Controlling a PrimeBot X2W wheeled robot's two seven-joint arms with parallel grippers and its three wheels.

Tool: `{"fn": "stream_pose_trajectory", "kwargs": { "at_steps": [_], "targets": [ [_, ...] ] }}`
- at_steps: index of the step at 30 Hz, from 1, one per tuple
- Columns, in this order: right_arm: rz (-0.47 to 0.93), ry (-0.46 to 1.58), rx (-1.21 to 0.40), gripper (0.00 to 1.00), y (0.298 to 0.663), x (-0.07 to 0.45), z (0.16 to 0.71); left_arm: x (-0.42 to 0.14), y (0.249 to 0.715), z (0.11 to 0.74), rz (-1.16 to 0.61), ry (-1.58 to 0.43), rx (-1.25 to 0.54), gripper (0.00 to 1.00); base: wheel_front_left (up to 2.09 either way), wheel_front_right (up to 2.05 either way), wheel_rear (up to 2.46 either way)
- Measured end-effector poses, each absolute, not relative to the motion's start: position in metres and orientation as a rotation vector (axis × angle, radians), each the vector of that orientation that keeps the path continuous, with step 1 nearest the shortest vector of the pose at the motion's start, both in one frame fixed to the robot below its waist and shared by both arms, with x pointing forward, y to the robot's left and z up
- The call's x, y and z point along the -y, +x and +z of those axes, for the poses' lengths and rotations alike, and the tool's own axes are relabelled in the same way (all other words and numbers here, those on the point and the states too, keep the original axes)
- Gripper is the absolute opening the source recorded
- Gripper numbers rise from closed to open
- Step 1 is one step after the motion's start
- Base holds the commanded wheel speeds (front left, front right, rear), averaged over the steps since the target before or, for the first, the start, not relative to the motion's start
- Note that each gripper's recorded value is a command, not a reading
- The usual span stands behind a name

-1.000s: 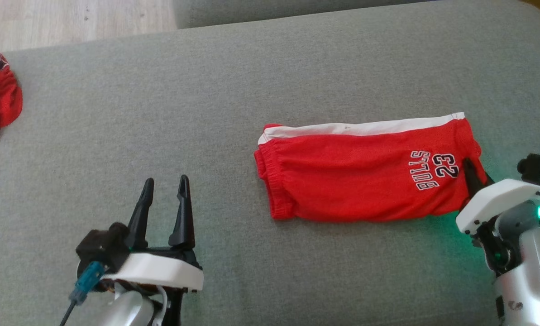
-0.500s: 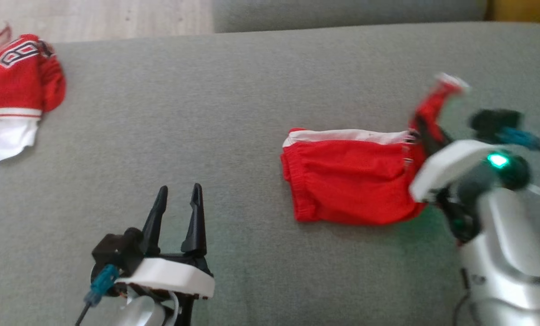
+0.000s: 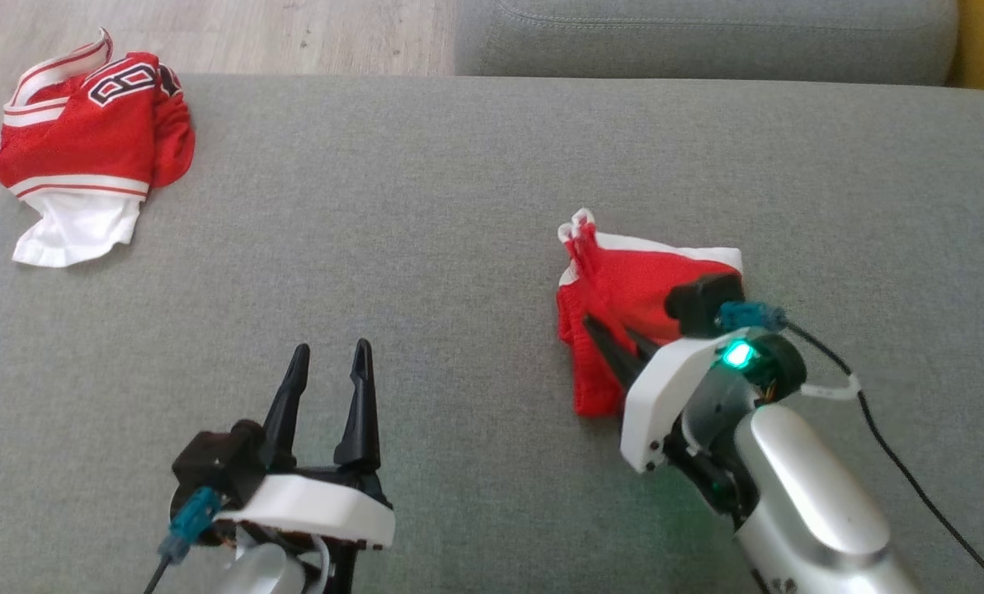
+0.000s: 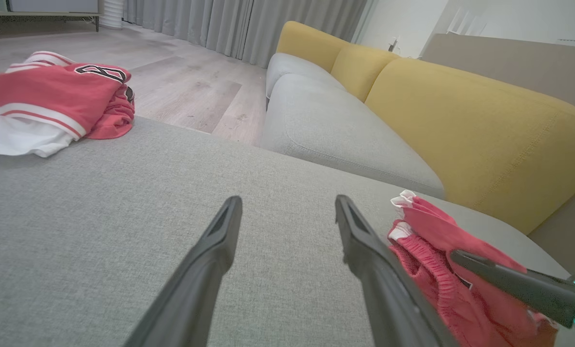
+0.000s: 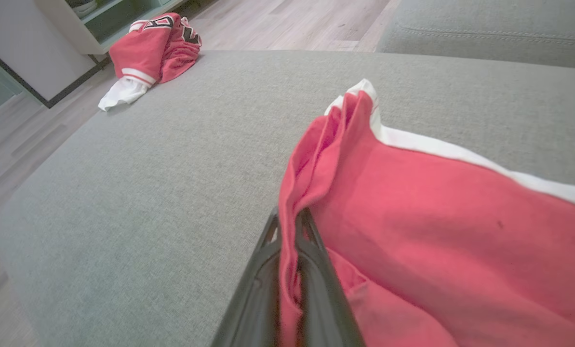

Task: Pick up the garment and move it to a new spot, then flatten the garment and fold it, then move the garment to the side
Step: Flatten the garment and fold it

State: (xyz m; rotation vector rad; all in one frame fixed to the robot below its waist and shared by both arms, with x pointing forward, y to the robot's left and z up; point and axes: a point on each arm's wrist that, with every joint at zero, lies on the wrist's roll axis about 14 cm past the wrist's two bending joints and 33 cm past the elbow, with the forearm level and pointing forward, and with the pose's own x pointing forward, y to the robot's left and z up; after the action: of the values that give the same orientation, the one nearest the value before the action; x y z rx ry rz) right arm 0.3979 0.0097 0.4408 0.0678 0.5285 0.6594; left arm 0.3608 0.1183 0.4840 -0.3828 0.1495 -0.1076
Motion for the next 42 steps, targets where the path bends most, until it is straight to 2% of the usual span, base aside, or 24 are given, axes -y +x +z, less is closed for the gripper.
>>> {"fn": "stream_pose_trajectory", "kwargs": {
  "at_steps": [5, 7, 8, 9, 16, 22, 29, 30, 31, 33, 35, 38, 42],
  "targets": [
    [0.674, 0.068, -0.543, 0.00, 0.389, -0.013, 0.436, -0.117, 0.355, 0.478, -0.104, -0.393, -0.171, 1.00, 0.00, 0.00, 0.00],
    [0.672, 0.069, -0.542, 0.48, 0.390, -0.012, 0.436, -0.117, 0.355, 0.477, -0.105, -0.393, -0.174, 1.00, 0.00, 0.00, 0.00],
    [0.669, 0.072, -0.534, 0.96, 0.390, -0.012, 0.437, -0.116, 0.355, 0.477, -0.107, -0.393, -0.175, 1.00, 0.00, 0.00, 0.00],
    [0.666, 0.079, -0.525, 1.00, 0.391, -0.011, 0.439, -0.115, 0.356, 0.477, -0.110, -0.394, -0.176, 1.00, 0.00, 0.00, 0.00],
    [0.641, 0.115, -0.435, 1.00, 0.399, -0.005, 0.455, -0.106, 0.356, 0.476, -0.139, -0.397, -0.182, 1.00, 0.00, 0.00, 0.00],
    [0.546, 0.140, -0.287, 1.00, 0.422, 0.023, 0.485, -0.094, 0.353, 0.473, -0.164, -0.407, -0.197, 1.00, 0.00, 0.00, 0.00],
    [0.447, -0.001, -0.262, 0.99, 0.438, 0.069, 0.477, -0.091, 0.352, 0.472, -0.167, -0.417, -0.197, 1.00, 0.00, 0.00, 0.00],
    [0.442, -0.018, -0.272, 0.84, 0.438, 0.073, 0.472, -0.092, 0.352, 0.471, -0.165, -0.417, -0.198, 1.00, 0.00, 0.00, 0.00],
    [0.440, -0.033, -0.288, 0.55, 0.438, 0.076, 0.467, -0.093, 0.352, 0.470, -0.162, -0.417, -0.200, 1.00, 0.00, 0.00, 0.00],
    [0.446, -0.046, -0.320, 0.29, 0.435, 0.076, 0.455, -0.095, 0.352, 0.468, -0.155, -0.415, -0.205, 1.00, 0.00, 0.00, 0.00],
    [0.464, -0.052, -0.347, 0.15, 0.431, 0.071, 0.445, -0.096, 0.352, 0.467, -0.148, -0.415, -0.208, 1.00, 0.00, 0.00, 0.00],
    [0.512, -0.052, -0.367, 0.00, 0.423, 0.057, 0.435, -0.099, 0.352, 0.465, -0.139, -0.414, -0.213, 1.00, 0.00, 0.00, 0.00],
    [0.613, -0.058, -0.372, 0.00, 0.407, 0.028, 0.428, -0.101, 0.352, 0.464, -0.133, -0.414, -0.214, 1.00, 0.00, 0.00, 0.00]
  ]
}}
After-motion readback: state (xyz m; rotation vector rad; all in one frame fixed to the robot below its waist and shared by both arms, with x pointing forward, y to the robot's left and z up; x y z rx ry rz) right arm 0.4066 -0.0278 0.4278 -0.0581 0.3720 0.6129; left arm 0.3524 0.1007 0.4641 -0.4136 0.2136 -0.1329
